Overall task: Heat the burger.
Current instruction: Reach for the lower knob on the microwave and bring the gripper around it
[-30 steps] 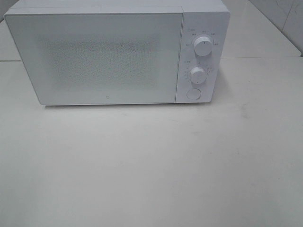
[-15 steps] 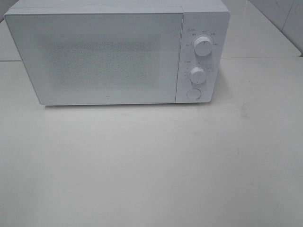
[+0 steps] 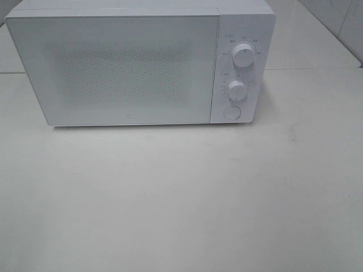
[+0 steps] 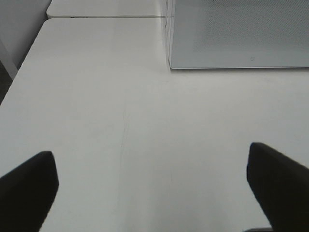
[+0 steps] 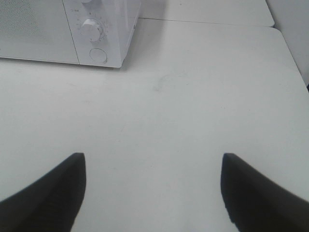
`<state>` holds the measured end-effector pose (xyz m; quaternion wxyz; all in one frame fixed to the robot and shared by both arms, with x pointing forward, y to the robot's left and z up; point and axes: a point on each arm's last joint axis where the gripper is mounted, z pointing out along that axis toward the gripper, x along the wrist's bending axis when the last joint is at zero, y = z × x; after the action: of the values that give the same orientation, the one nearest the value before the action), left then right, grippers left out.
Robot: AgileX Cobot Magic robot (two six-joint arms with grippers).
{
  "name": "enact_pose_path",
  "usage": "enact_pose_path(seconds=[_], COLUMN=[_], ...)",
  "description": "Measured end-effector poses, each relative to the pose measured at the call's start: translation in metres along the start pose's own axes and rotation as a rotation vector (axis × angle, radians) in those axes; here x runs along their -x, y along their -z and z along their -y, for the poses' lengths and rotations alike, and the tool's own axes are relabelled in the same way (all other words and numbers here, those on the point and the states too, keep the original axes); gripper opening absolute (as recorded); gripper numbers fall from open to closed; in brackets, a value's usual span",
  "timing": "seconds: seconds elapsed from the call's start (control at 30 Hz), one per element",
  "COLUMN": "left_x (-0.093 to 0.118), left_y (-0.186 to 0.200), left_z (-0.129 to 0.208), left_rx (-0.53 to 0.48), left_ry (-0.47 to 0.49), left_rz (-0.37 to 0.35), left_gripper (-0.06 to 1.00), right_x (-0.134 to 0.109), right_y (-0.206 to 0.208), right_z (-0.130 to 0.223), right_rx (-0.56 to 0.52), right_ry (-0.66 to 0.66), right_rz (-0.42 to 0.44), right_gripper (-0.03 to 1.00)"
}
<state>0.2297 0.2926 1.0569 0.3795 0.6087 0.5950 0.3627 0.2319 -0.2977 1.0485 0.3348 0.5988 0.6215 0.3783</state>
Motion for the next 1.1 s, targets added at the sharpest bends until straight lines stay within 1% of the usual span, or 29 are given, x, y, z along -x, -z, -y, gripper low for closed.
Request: enact_pose_path(seconds=[0.33, 0.4, 0.43, 0.47, 0.53, 0.67, 0.83, 0.87, 0.93, 1.1], left_x=[0.000, 0.000, 0.000, 0.000, 0.000, 0.000, 0.000, 0.000, 0.000, 0.000], left_y=[0.000, 0.000, 0.000, 0.000, 0.000, 0.000, 0.000, 0.000, 0.000, 0.000], left_z=[0.000, 0.000, 0.000, 0.000, 0.000, 0.000, 0.000, 0.000, 0.000, 0.000], left_rx=[0.000, 0.000, 0.000, 0.000, 0.000, 0.000, 0.000, 0.000, 0.000, 0.000], left_ry=[0.000, 0.000, 0.000, 0.000, 0.000, 0.000, 0.000, 0.000, 0.001, 0.001], left_rz=[0.000, 0.000, 0.000, 0.000, 0.000, 0.000, 0.000, 0.000, 0.000, 0.000], left_gripper=[0.98, 0.98, 0.98, 0.98, 0.98, 0.98, 0.98, 0.98, 0.98, 0.98], right_x=[0.000, 0.000, 0.000, -0.001, -0.001, -0.002, -0.002, -0.002, -0.002, -0.002], right_y=[0.000, 0.004, 0.004, 0.007, 0.006, -0.003, -0.025, -0.025, -0.041, -0.059], right_z=[-0.001, -0.006, -0.006, -0.010, -0.015, -0.022, -0.039, -0.039, -0.051, -0.060], right_rx=[0.004, 0.048, 0.048, 0.085, 0.093, 0.060, 0.006, 0.006, -0.009, -0.032], right_ry=[0.000, 0.000, 0.000, -0.001, -0.005, -0.010, -0.014, -0.014, -0.017, -0.019], right_rz=[0.000, -0.002, -0.002, -0.005, -0.011, -0.017, -0.014, -0.014, -0.011, -0.008], right_gripper=[0.75, 0.75, 0.75, 0.75, 0.75, 0.75, 0.75, 0.75, 0.75, 0.75])
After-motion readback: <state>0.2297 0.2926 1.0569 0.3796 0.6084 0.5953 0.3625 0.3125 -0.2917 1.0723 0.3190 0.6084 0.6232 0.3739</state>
